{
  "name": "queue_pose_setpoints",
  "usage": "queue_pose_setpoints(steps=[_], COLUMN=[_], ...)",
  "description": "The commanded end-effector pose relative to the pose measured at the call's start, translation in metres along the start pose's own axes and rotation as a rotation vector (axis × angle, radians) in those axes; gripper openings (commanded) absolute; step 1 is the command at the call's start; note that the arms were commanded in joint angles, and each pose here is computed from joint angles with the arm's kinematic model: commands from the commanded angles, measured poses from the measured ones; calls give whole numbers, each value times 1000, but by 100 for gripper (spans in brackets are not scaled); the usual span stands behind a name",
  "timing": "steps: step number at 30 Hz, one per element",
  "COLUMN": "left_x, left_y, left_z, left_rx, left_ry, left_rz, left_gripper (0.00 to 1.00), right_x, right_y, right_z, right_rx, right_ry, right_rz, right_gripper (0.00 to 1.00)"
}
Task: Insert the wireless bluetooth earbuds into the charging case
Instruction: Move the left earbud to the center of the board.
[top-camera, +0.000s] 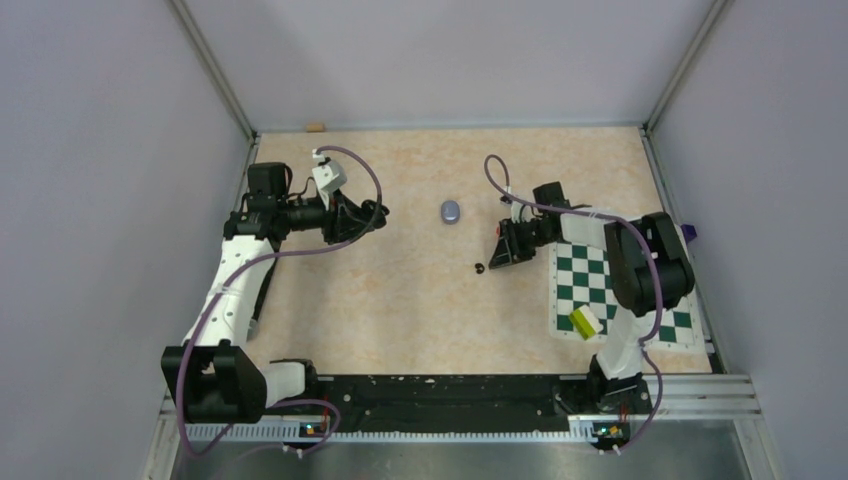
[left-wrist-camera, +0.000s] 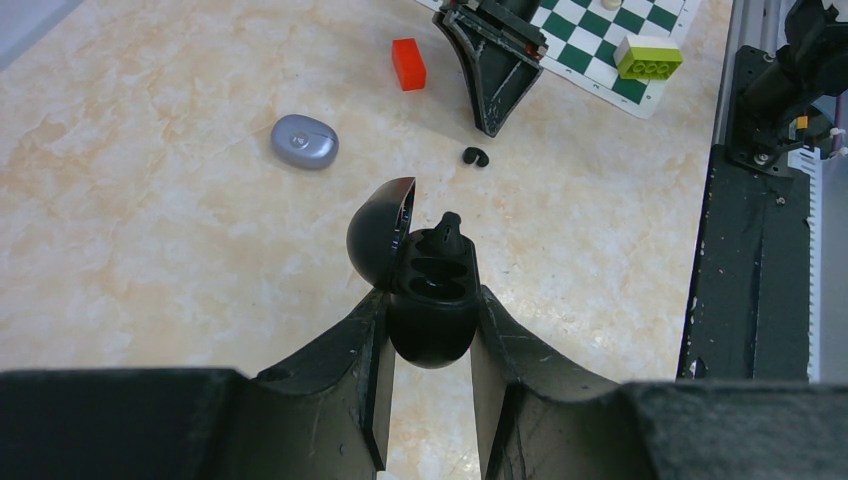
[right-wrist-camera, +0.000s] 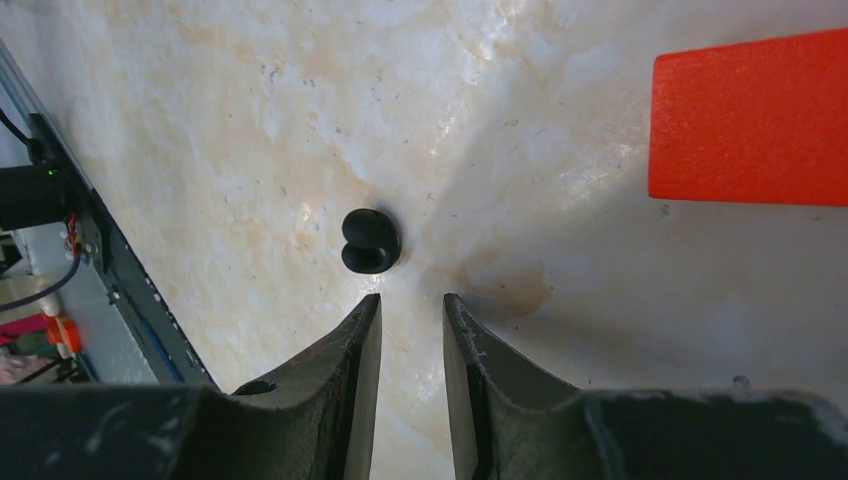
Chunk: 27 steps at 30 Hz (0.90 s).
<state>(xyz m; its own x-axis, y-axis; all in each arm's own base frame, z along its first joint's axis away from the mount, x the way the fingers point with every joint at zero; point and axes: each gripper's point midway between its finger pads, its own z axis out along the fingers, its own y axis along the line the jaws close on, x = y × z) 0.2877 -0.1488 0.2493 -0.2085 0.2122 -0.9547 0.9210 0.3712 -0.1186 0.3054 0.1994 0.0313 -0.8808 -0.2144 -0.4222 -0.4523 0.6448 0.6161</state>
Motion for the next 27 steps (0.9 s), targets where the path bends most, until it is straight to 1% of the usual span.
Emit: queue_pose_setpoints(steps=[1,11,18,22,27], left_x=[-11,-11,-13,-13,-13], left_y=[-5,-7,-12,-12,-13], left_z=[-3,-2,-2,-2,-2], left_rx=[2,17,37,40,43], left_ry=[-31,-40,-53,-54,-55], left_rz=[56,58,72,73,70], left_gripper=[0,0,0,0,0], right_x=[-3,0,-7,-15,-17], right_y=[-3,-10,-8,-11,-13], right_z=[7,12,6,4,13], right_rx=[-28,-14,0,36,71], right_ry=[-4,8,-10,-45,-52], right_rz=[46,55,2,-38,-58], right_gripper=[28,28,28,31,36])
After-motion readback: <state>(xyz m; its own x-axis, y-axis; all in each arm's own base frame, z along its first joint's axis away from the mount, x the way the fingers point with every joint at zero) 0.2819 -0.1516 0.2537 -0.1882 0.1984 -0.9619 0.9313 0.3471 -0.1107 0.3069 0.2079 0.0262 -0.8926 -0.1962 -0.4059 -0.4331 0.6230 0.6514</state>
